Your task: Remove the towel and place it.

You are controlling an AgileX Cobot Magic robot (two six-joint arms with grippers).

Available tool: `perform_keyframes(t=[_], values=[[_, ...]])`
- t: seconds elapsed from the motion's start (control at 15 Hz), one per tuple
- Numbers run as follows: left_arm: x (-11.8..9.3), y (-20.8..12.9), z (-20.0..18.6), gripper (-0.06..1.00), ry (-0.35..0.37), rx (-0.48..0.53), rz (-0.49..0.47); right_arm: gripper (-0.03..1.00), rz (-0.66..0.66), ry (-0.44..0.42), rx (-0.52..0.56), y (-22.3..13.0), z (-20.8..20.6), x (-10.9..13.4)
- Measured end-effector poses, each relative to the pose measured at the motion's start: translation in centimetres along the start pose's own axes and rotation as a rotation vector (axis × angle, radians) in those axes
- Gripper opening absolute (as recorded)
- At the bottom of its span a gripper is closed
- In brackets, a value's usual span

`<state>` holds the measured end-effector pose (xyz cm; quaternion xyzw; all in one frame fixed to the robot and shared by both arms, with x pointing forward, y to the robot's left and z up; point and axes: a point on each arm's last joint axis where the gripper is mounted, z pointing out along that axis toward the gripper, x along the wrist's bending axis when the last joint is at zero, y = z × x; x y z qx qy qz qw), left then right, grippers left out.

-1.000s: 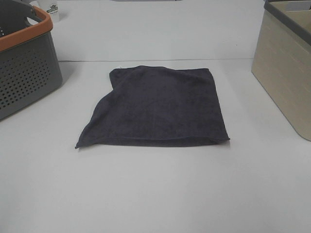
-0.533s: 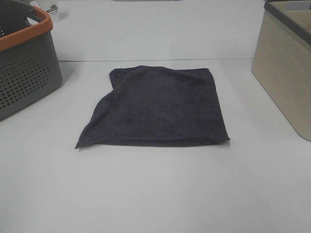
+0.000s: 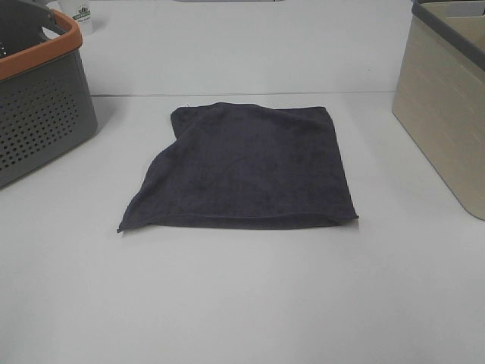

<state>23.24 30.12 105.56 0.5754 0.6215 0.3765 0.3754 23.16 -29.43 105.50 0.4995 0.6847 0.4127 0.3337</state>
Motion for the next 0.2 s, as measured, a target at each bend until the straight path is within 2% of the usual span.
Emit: perform_keyframes(t=[0.2], values=[[0.00,0.00,0.00,0.76,0.000,0.000,0.000,0.75,0.000,0.000,0.000,0.00,0.00,0.00]])
